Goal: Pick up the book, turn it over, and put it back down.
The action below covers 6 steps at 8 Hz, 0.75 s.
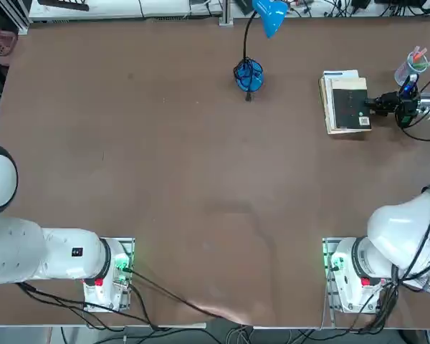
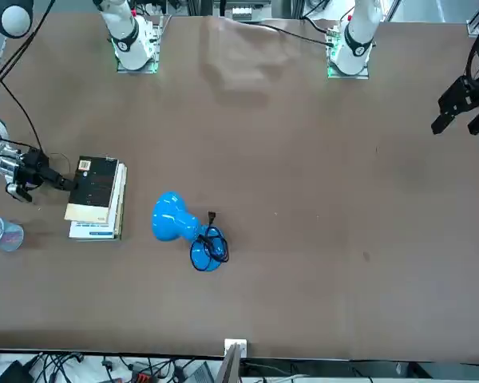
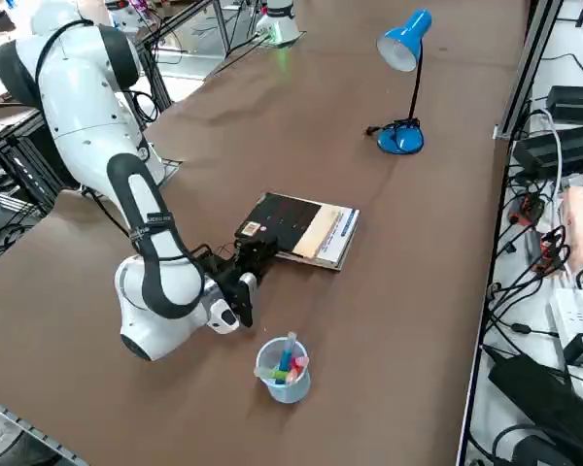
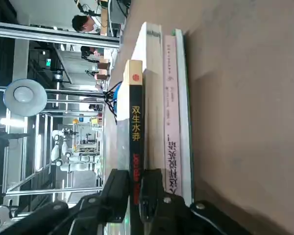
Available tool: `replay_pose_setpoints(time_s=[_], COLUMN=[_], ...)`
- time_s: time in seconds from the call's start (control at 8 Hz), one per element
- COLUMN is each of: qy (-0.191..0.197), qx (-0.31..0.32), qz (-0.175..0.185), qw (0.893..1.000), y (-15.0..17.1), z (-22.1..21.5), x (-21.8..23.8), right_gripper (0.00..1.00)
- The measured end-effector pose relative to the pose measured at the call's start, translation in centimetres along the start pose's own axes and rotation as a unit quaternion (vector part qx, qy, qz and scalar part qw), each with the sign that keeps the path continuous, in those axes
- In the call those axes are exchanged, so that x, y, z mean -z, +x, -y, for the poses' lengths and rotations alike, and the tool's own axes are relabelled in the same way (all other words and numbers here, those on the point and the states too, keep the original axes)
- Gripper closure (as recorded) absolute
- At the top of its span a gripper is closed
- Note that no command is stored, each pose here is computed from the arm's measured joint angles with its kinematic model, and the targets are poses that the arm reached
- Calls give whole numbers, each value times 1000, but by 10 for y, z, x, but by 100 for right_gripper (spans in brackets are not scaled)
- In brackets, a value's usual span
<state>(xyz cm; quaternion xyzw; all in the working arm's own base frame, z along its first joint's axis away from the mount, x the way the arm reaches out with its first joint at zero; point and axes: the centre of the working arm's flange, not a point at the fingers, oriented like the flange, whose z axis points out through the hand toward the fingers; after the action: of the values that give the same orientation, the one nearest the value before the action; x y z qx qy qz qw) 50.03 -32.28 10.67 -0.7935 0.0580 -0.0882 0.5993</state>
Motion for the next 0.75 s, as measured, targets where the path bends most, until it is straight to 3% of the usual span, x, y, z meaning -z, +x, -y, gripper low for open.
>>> replay_pose_setpoints(time_s=[0.38,0.75], qy=[7,-52], qx=[9,10], qz=[25,61], qw=[1000,997], y=[27,53], z=[36,97], x=[19,56], right_gripper=[89,89])
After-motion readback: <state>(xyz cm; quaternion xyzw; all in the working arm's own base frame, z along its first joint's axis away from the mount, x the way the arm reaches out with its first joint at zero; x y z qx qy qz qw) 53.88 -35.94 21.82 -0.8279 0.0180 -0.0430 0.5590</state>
